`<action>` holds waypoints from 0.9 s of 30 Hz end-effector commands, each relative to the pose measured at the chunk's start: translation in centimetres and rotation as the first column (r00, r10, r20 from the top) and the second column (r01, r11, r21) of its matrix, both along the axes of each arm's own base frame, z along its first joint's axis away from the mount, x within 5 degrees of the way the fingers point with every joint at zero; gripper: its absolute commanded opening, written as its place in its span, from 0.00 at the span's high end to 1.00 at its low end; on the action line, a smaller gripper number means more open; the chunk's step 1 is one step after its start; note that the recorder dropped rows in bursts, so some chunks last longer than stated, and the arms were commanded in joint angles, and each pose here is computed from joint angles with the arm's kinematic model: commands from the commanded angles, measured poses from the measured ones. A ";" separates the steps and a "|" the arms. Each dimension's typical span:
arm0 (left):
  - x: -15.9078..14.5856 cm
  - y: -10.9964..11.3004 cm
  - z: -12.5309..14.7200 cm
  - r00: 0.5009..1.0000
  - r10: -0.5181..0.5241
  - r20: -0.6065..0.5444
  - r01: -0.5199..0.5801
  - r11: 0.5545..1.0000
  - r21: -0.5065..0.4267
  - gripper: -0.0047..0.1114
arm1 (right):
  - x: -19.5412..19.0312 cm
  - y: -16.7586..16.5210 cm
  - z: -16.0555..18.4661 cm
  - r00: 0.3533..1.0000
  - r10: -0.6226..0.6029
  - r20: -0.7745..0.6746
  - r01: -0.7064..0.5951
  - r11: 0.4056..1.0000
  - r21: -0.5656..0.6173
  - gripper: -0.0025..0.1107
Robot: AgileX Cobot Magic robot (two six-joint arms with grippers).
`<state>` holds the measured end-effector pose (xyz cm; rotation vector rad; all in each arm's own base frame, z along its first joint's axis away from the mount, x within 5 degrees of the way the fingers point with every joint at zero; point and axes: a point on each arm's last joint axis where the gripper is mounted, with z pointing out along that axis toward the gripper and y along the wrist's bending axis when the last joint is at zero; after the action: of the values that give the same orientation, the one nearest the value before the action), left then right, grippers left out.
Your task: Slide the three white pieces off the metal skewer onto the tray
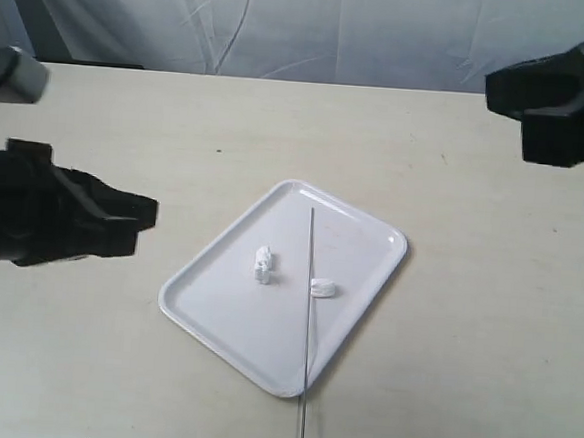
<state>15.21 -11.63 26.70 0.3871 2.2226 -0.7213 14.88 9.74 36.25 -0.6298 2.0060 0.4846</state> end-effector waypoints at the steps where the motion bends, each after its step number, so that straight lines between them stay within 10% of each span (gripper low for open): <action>1: -1.7 2.3 1.9 0.991 0.098 0.096 -0.099 0.995 0.013 0.96 | -1.4 -1.4 -0.3 0.997 -0.051 0.049 0.052 0.999 -0.005 0.97; 10: -6.0 8.6 3.2 0.906 0.396 0.149 -0.416 0.897 0.148 0.96 | -5.7 -4.6 -0.5 0.972 -0.198 0.129 0.182 0.975 0.124 0.98; 27: -10.6 11.4 4.1 0.874 0.444 0.198 -0.449 0.893 -0.019 0.96 | -13.9 -12.6 -4.4 0.805 -0.542 0.241 0.500 0.839 0.214 0.98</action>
<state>4.90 -0.39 30.81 -0.0428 2.0396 -0.3721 2.07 -1.80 32.41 -0.0758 1.7487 0.2174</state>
